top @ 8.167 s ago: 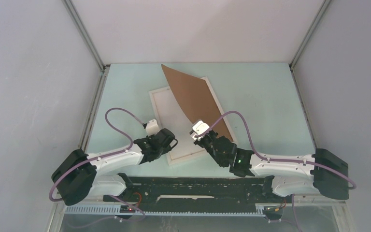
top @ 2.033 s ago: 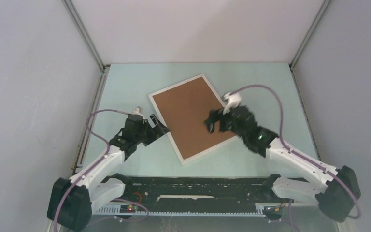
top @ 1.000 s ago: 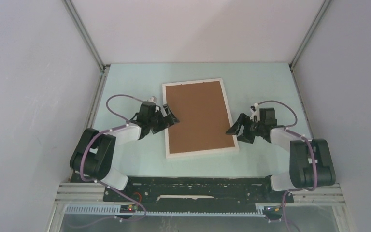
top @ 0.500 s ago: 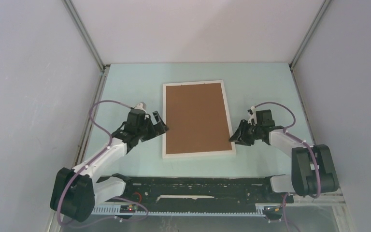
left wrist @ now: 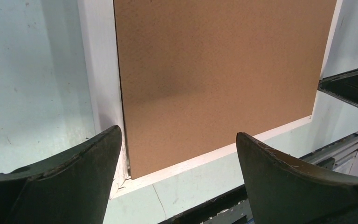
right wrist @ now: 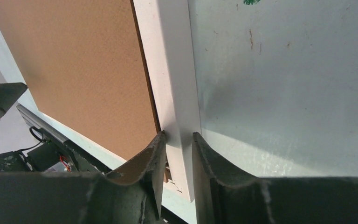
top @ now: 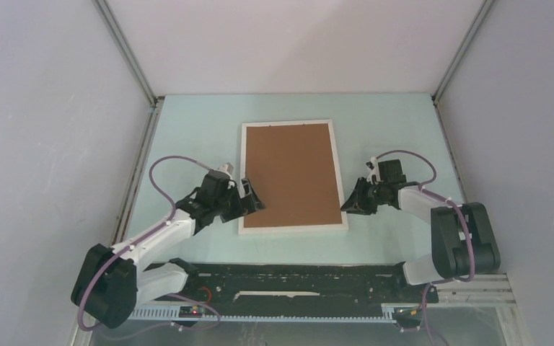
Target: Put the photo into the frame
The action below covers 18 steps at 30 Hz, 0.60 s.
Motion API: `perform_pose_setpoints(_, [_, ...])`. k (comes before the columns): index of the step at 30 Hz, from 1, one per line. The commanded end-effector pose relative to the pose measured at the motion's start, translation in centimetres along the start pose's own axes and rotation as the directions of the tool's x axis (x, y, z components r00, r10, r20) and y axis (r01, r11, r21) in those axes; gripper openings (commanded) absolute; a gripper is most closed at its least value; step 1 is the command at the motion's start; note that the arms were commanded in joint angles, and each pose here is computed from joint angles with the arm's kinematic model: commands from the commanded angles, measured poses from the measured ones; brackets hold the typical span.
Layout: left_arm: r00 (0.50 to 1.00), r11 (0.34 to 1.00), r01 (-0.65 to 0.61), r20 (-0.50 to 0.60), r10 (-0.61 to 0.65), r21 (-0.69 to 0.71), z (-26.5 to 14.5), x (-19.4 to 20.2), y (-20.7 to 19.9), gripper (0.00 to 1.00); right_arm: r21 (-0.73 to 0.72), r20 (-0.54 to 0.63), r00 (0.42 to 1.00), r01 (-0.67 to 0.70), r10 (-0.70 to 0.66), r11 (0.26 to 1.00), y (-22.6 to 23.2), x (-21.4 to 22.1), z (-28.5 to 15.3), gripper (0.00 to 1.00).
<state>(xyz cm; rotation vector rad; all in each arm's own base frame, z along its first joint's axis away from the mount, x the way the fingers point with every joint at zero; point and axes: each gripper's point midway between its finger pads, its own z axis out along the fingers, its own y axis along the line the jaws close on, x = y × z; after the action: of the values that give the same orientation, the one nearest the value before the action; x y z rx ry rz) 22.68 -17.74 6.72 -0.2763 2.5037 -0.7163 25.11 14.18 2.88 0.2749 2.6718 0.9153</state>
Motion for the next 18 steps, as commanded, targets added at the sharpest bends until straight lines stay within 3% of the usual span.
perform_pose_setpoints(1, [1.000,0.999,0.006,0.015,-0.007,0.035,-0.4,-0.1,-0.9,1.00,-0.002,-0.029,0.999,0.026,-0.026,1.000,0.2,0.5,0.1,0.39])
perform_pose_setpoints(4, [1.000,0.999,0.016,-0.010,-0.015,0.044,-0.3,0.5,-1.2,1.00,-0.012,-0.033,0.999,0.032,-0.032,0.999,0.4,0.7,-0.2,0.45])
perform_pose_setpoints(9, [0.999,0.999,0.026,0.027,-0.025,-0.042,-0.3,0.3,0.4,1.00,-0.011,-0.035,0.999,0.022,-0.022,1.000,0.4,0.8,-0.3,0.46])
perform_pose_setpoints(18, [0.998,0.999,0.049,0.032,-0.049,-0.020,-0.4,0.8,0.5,1.00,-0.025,0.005,1.000,0.023,-0.022,0.999,1.5,0.8,-2.9,0.51])
